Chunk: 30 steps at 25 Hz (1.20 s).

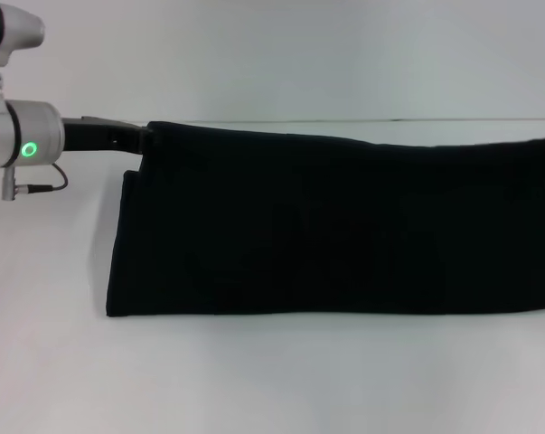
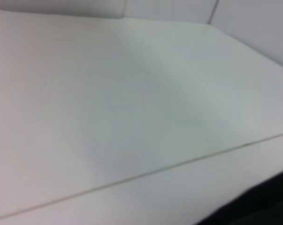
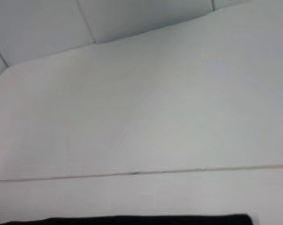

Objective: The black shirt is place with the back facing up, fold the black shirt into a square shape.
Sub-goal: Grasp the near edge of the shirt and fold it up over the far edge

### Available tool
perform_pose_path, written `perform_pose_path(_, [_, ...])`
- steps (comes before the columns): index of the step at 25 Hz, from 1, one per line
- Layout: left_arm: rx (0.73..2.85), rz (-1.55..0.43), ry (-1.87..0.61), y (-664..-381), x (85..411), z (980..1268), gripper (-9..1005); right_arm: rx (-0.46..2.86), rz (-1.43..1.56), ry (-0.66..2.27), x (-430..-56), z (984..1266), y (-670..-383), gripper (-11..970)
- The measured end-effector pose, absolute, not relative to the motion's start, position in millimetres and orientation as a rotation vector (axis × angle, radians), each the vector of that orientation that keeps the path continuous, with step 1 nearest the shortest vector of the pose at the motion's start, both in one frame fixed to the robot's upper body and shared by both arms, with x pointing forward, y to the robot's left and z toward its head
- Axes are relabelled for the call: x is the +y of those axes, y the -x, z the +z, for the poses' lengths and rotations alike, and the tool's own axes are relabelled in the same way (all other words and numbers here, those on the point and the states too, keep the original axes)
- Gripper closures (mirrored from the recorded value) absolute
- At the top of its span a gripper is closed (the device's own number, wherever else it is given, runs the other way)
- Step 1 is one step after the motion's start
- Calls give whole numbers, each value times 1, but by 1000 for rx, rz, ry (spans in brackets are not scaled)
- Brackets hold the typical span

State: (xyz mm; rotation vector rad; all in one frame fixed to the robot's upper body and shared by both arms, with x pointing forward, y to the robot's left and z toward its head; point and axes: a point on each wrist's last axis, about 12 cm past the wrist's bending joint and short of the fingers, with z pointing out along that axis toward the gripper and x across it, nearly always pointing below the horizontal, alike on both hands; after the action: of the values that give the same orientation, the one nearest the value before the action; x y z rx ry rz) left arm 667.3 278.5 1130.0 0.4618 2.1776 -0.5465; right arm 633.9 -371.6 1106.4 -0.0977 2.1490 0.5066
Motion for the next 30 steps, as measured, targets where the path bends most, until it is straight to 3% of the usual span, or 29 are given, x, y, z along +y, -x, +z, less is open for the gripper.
perform_pose_path(9, [2148, -481, -456, -680, 267, 1137, 984, 2128, 420, 112, -360, 1118, -656, 939])
perform_pose_path(25, [2150, -376, -366, -684, 250, 1117, 976, 2139, 327, 92, -336, 1098, -664, 939])
perform_pose_path(30, [2147, -303, -337, -685, 245, 1111, 974, 2144, 316, 100, -337, 1096, -662, 889])
